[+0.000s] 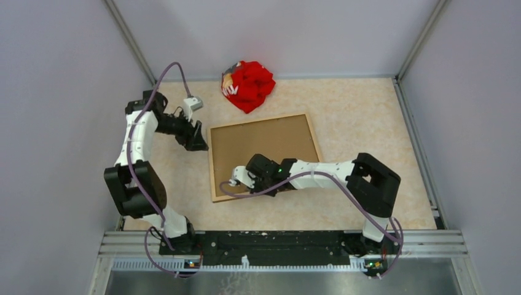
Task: Put the photo into the frame
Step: Turn over the photo frame at the center of the board.
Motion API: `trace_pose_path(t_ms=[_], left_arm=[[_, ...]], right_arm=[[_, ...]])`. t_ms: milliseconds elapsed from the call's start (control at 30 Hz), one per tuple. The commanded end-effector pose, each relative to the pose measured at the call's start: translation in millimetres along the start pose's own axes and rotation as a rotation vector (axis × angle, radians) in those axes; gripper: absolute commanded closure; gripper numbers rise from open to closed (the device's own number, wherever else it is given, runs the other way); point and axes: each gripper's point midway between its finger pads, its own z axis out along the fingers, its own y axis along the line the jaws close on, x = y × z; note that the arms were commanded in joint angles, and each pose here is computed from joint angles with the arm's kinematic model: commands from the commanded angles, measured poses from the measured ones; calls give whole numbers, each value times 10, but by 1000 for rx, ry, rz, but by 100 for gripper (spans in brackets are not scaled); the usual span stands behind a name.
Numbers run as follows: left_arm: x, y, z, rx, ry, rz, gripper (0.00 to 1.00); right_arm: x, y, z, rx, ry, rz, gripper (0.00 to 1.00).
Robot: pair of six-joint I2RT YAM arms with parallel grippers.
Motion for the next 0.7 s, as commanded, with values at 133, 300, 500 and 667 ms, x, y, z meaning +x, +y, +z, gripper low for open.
trace_pose_path(t_ms=[133,300,500,667], left_arm=[[-73,-531,-266,-15,-93,325,14],[143,-731,-287,-81,-96,638,13],[262,-893,-257,-242,-149,1100,4],[249,-740,-174,-447,-177,1410,3]], right_arm=[[-599,-219,-199,-18,-126,210,100],[-1008,-454,-535,-51,-253,324,100],[-1300,-567,-775,-84,-317,376,100],[-1415,-587,-842,-121,-329,411,100]])
